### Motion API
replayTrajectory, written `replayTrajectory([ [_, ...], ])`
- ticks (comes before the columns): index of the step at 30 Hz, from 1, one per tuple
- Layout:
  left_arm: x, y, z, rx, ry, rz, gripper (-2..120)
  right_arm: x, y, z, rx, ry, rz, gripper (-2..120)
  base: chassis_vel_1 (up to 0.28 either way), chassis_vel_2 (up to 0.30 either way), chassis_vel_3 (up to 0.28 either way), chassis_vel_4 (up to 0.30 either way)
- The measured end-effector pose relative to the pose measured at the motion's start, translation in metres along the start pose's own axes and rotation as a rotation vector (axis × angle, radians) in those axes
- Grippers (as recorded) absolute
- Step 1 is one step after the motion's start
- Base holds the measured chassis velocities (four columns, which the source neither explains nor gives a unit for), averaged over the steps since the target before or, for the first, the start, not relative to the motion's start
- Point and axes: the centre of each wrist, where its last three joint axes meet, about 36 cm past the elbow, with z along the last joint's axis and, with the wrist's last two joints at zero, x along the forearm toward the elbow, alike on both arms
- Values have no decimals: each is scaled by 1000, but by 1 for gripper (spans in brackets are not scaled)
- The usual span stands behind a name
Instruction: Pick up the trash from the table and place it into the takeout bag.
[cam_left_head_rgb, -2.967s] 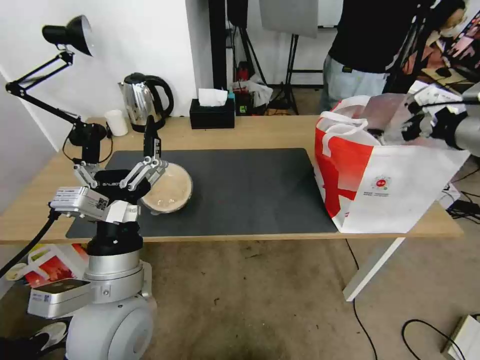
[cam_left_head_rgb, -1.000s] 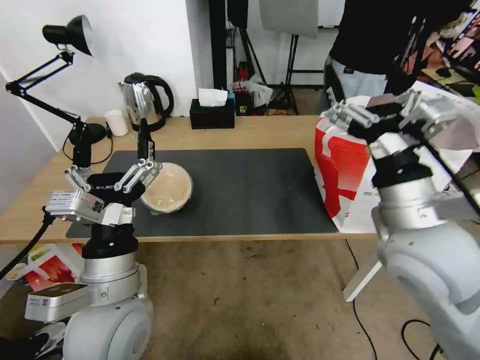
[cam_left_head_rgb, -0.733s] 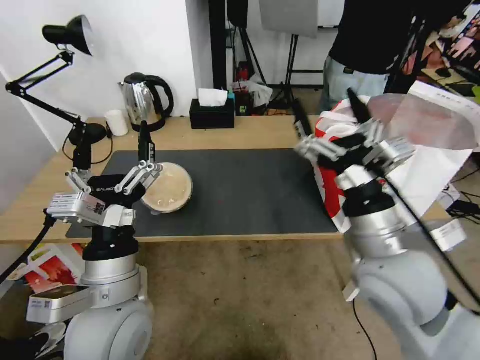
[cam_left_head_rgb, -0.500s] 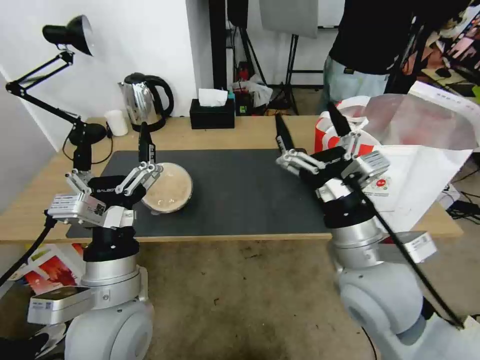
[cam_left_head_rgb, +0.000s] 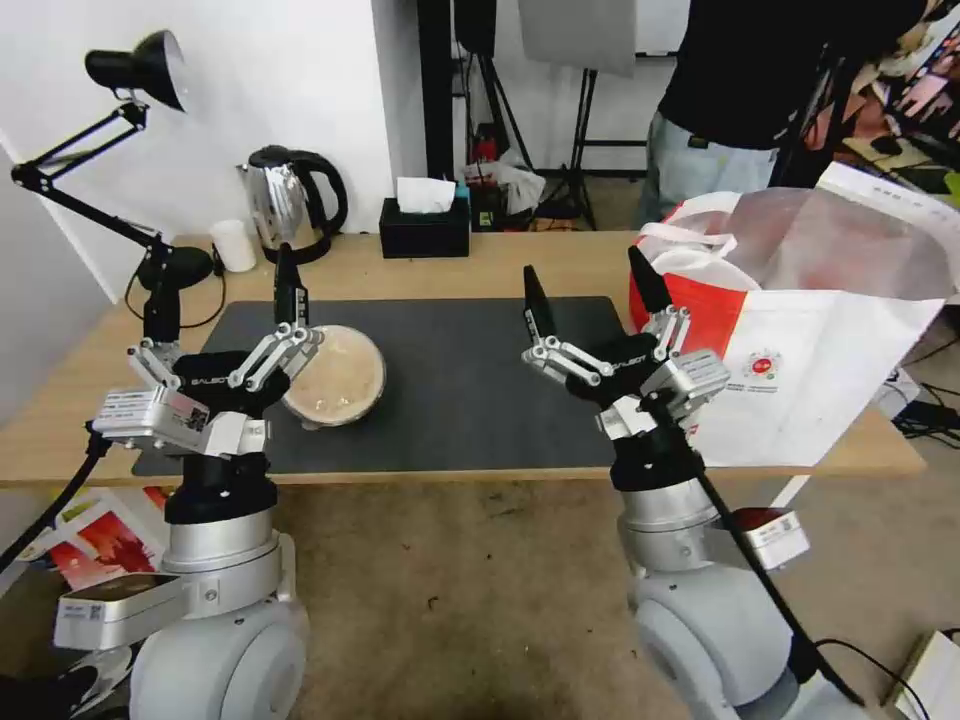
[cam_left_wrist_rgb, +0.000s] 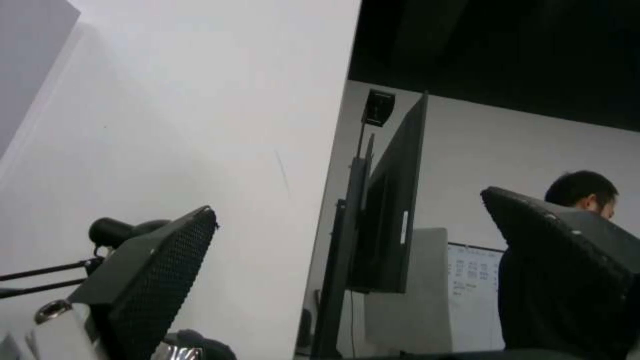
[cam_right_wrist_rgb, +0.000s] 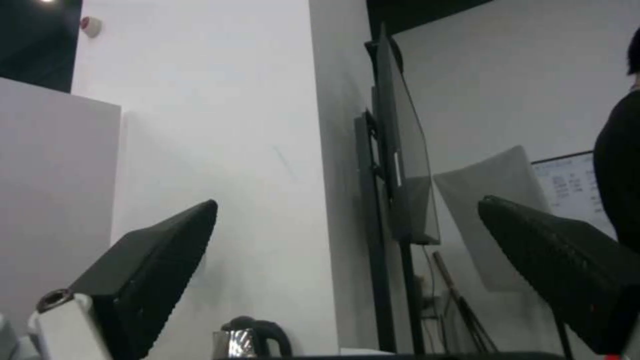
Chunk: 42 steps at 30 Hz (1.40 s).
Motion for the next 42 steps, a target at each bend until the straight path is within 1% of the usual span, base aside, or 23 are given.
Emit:
replayTrajectory([
  [5, -1, 0, 0, 2, -3, 1, 100, 2, 5, 3, 13, -12, 23, 100, 0, 0, 0, 0],
  [17, -2, 0, 0, 3, -4, 7, 100, 3, 6, 6, 33, -32, 46, 100, 0, 0, 0, 0],
  [21, -2, 1, 0, 7, 10, 8, 100, 4, 6, 6, 37, -35, 48, 100, 0, 0, 0, 0],
  [22, -2, 2, -1, 7, 25, 2, 100, 3, 6, 6, 37, -36, 48, 100, 0, 0, 0, 0],
  [24, -2, 4, -1, 3, 91, -21, 100, 4, 6, 7, 37, -36, 47, 100, 0, 0, 0, 0],
  [25, -2, 4, -1, 3, 91, -21, 100, 4, 6, 7, 37, -36, 47, 100, 0, 0, 0, 0],
  [26, -1, 5, -1, 13, 120, -34, 100, 4, 6, 7, 37, -35, 47, 100, 0, 0, 0, 0],
  [27, -1, 6, -1, 39, 169, -58, 100, 4, 6, 7, 38, -35, 47, 100, 0, 0, 0, 0],
  [29, -3, 10, -3, 80, 237, -96, 100, 4, 6, 8, 40, -32, 48, 100, 0, 0, 0, 0],
  [30, -3, 10, -3, 80, 237, -96, 100, 4, 6, 8, 40, -32, 48, 100, 0, 0, 0, 0],
  [34, -8, 16, -5, 149, 305, -147, 100, 4, 6, 10, 41, -29, 51, 100, 0, 0, 0, 0],
  [35, -8, 16, -5, 149, 305, -147, 100, 4, 6, 10, 41, -29, 51, 100, 0, 0, 0, 0],
  [39, -16, 21, -7, 219, 362, -187, 100, 4, 6, 11, 43, -26, 52, 100, 0, 0, 0, 0],
  [40, -16, 21, -7, 219, 362, -187, 100, 4, 6, 11, 43, -26, 52, 100, 0, 0, 0, 0],
  [42, -19, 23, -8, 240, 391, -203, 100, 4, 6, 12, 44, -26, 52, 100, 0, 0, 0, 0],
])
